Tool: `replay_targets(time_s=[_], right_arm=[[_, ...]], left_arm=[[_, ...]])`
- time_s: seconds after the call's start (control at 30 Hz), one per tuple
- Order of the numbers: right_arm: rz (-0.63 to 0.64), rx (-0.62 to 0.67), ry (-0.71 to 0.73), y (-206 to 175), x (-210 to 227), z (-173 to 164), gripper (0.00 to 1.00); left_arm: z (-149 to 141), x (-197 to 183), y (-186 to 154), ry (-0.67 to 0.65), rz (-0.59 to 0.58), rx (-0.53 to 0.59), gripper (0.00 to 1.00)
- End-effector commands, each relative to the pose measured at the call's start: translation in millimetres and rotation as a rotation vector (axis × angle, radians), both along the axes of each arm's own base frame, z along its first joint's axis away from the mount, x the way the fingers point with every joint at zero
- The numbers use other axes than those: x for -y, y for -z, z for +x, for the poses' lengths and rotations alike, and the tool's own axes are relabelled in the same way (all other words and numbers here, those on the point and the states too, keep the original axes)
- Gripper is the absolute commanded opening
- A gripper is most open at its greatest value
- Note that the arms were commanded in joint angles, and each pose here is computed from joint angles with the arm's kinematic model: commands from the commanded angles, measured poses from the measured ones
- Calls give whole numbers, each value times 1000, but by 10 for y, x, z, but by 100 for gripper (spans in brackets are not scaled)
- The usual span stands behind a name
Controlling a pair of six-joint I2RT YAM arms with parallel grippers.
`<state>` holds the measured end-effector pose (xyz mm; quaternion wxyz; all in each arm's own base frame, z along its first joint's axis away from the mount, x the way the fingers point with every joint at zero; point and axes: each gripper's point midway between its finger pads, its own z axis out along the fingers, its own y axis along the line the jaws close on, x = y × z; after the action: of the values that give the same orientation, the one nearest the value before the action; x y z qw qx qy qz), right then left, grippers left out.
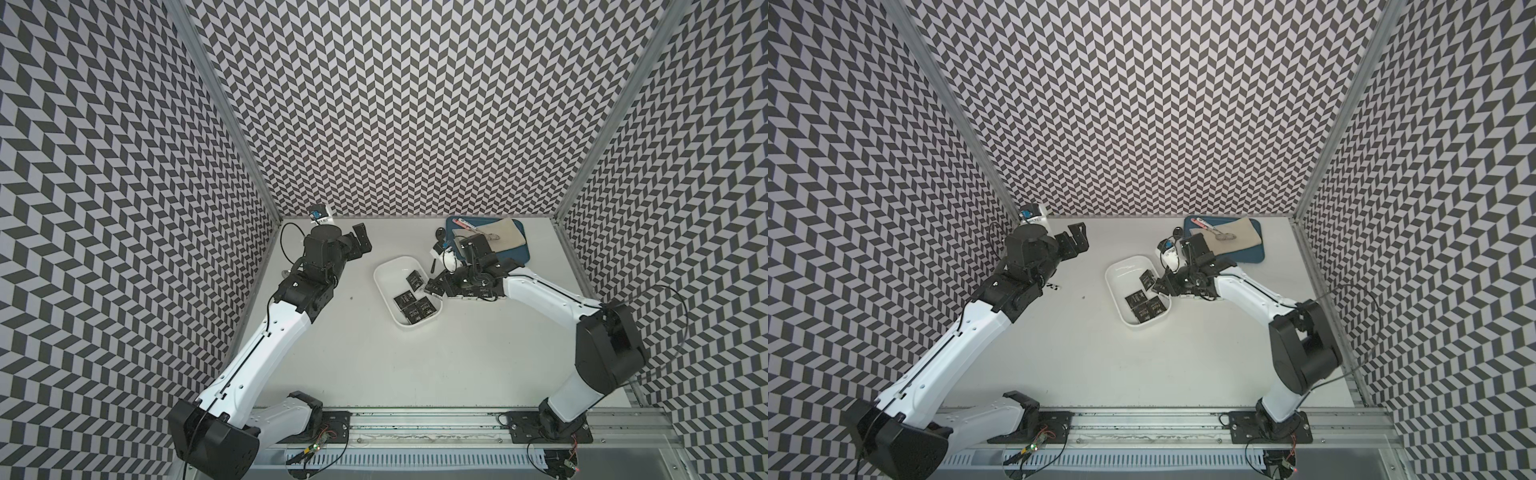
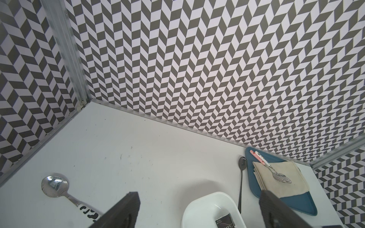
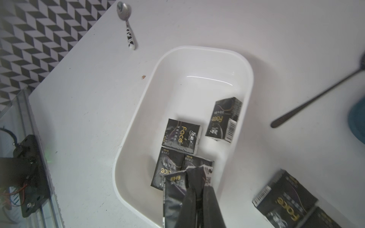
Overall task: Take the pocket tissues out of the storage box
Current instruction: Place the pocket tissues at the center of the board.
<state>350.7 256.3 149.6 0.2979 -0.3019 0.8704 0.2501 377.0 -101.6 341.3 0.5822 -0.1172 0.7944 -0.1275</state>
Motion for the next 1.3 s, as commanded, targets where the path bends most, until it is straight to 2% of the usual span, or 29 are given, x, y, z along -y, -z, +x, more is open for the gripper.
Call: replay_targets(time_s=[0.0, 0.17, 0.3, 0.43, 0.63, 0.87, 1.03, 1.13, 1.27], right_arm=[[17, 19, 146, -58, 241, -6, 2], [-39, -17, 323, 197, 633, -163, 2], [23, -58, 375, 386, 668, -304, 2], [20, -89, 427, 610, 750, -388, 3], [32, -101, 457, 745, 791, -437, 13], [22, -123, 420, 724, 732, -430, 35], [9, -98, 411, 599, 751, -421, 41], [-27, -128, 424, 683, 824, -453, 45], [-15, -180, 392, 831, 784, -552, 48]], left_arm=[[36, -1, -2, 0, 13, 10, 99], [58, 28, 11, 8, -5, 20, 99], [112, 86, -9, 23, -24, 28, 99], [158, 104, -42, 22, -33, 30, 99], [169, 147, -8, 38, -43, 25, 99], [156, 179, -3, 52, -58, 25, 99], [152, 220, -16, 64, -56, 25, 99], [147, 271, -24, 86, -52, 27, 99], [166, 313, 10, 104, -44, 18, 99]])
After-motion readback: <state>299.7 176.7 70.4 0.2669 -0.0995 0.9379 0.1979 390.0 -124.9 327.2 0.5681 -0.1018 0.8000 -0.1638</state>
